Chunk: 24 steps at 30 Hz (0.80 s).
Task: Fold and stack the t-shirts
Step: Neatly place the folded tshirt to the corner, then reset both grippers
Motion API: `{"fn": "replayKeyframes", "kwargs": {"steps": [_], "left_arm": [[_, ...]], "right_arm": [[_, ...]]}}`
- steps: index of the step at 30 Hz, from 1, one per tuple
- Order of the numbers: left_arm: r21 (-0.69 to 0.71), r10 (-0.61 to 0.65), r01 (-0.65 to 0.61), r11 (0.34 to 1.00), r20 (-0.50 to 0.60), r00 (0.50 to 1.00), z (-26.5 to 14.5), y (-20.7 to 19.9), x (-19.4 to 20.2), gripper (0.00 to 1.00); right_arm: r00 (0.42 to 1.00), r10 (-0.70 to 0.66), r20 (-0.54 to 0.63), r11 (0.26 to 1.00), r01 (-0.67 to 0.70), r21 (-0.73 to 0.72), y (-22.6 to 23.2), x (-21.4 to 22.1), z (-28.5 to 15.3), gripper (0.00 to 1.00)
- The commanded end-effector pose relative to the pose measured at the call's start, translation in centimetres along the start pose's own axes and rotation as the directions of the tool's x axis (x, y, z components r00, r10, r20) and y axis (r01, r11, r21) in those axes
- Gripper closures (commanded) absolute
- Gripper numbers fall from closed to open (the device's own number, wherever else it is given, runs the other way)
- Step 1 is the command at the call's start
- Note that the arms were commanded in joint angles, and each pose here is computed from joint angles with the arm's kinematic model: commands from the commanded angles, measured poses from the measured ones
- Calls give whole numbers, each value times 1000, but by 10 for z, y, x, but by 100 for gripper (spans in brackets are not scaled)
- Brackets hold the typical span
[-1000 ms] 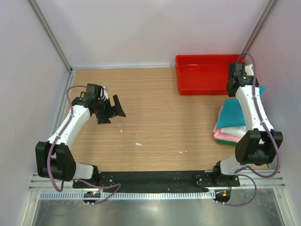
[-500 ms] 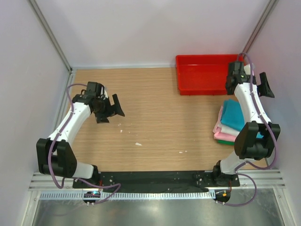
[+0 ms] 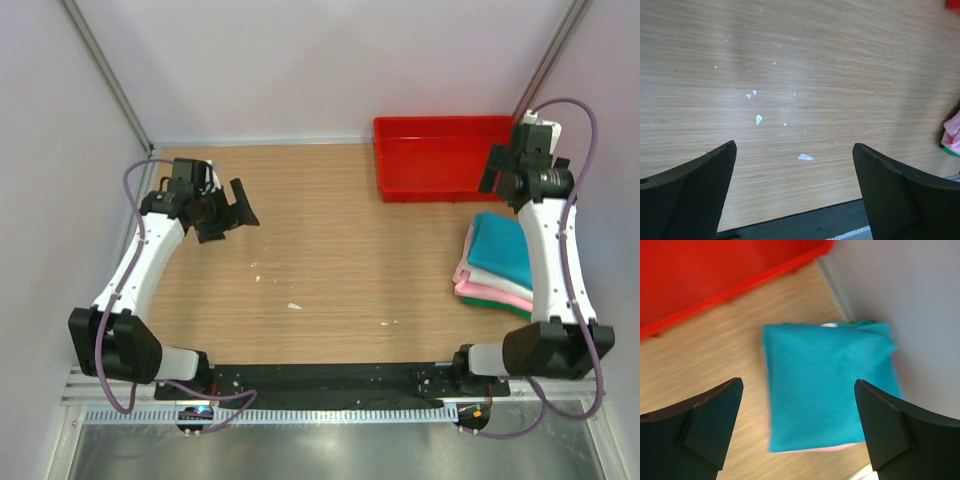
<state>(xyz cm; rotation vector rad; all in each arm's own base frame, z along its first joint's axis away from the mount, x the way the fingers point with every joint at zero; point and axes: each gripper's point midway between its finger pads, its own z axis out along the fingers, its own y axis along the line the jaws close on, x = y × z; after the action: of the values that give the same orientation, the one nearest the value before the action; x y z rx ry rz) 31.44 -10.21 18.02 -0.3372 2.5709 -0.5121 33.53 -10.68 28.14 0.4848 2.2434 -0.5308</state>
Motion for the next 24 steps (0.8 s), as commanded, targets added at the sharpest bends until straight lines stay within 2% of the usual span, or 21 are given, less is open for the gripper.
{"fn": "replayKeyframes", "kwargs": {"steps": [1, 4, 7, 8, 11, 15, 20, 24], "left_arm": [[42, 26, -38, 998, 256, 966, -50, -20, -51, 0], [63, 30, -60, 996, 392, 919, -83, -30, -71, 0], [25, 70, -95, 995, 488, 870, -113, -28, -80, 0], [14, 81, -103, 995, 520, 851, -131, -26, -76, 0], [-47, 121, -116, 992, 580, 805, -159, -8, -57, 0], [-37, 80, -73, 997, 637, 767, -171, 13, -24, 0], [23, -39, 31, 999, 653, 756, -167, 32, 13, 0], [17, -80, 90, 996, 638, 766, -160, 49, 36, 0]], "right_arm": [[956, 252, 153, 916, -184, -356, 43, -29, -47, 1], [909, 337, 246, 857, -188, -481, 49, -45, -76, 0], [884, 385, 264, 809, -186, -558, 57, -45, -90, 0], [876, 409, 258, 777, -186, -602, 61, -40, -100, 0], [875, 435, 210, 745, -220, -629, 65, -19, -101, 0], [886, 431, 174, 748, -242, -618, 59, 21, -103, 0], [906, 418, 72, 761, -306, -572, 57, 76, -88, 0], [888, 459, 16, 728, -365, -581, 60, 102, -87, 0]]}}
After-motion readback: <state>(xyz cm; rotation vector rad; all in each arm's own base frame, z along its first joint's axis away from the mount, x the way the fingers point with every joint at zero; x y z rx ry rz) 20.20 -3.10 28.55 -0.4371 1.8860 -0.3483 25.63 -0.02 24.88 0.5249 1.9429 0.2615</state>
